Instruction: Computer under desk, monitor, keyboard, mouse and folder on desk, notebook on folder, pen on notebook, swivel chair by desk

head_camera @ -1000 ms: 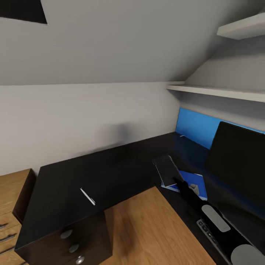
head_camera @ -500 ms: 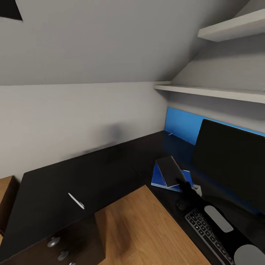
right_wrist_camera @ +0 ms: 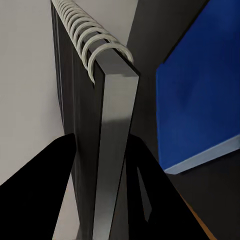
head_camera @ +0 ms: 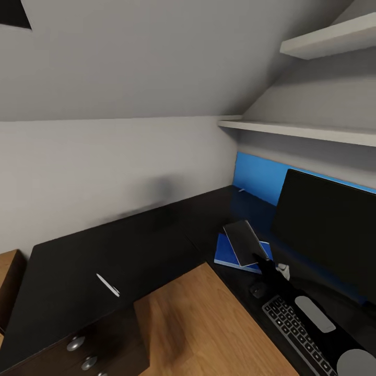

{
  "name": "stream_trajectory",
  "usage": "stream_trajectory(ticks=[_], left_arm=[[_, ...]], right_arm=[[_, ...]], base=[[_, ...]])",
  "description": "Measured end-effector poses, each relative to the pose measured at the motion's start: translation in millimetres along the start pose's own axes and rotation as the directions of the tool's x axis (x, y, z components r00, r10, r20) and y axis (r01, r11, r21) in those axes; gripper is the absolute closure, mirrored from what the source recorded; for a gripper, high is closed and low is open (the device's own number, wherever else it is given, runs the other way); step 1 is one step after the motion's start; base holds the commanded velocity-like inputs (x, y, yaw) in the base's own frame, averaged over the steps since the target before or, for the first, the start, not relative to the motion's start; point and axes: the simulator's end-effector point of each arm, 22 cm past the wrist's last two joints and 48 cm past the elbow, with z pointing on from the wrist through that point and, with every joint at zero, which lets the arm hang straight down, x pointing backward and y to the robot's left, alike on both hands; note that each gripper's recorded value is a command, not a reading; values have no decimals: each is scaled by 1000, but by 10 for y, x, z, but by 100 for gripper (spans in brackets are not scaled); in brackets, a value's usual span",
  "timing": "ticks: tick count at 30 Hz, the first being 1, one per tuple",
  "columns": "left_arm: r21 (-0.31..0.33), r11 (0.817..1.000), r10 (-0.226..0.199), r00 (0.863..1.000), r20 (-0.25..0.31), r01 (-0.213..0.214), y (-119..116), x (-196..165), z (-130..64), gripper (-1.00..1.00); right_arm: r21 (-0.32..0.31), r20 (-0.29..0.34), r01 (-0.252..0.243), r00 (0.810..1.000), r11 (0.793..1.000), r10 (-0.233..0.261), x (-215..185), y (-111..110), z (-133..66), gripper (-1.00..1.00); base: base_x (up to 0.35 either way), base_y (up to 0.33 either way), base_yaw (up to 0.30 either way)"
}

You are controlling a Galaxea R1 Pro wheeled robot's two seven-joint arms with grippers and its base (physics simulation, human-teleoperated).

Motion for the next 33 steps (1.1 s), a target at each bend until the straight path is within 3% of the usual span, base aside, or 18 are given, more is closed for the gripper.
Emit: stream_trajectory(ticks=[18,26,33], left_arm=[[0,1000,4,1000,-4,-4,13,17,-9,-100],[1,1000,4,1000,-4,-4,11,15,-11,-100],[0,1000,4,1000,-3,-4,14,14,-9,-100]], right_arm=[[5,3,2,1000,1000,-2,12,-21,1,100],[9,52,15,999,1000,-16,-27,-32,18,100],[24,61,-2,998,1000,0,53,-95,40,100]], base=[[3,0,0],[152,0,0],[153,0,0]])
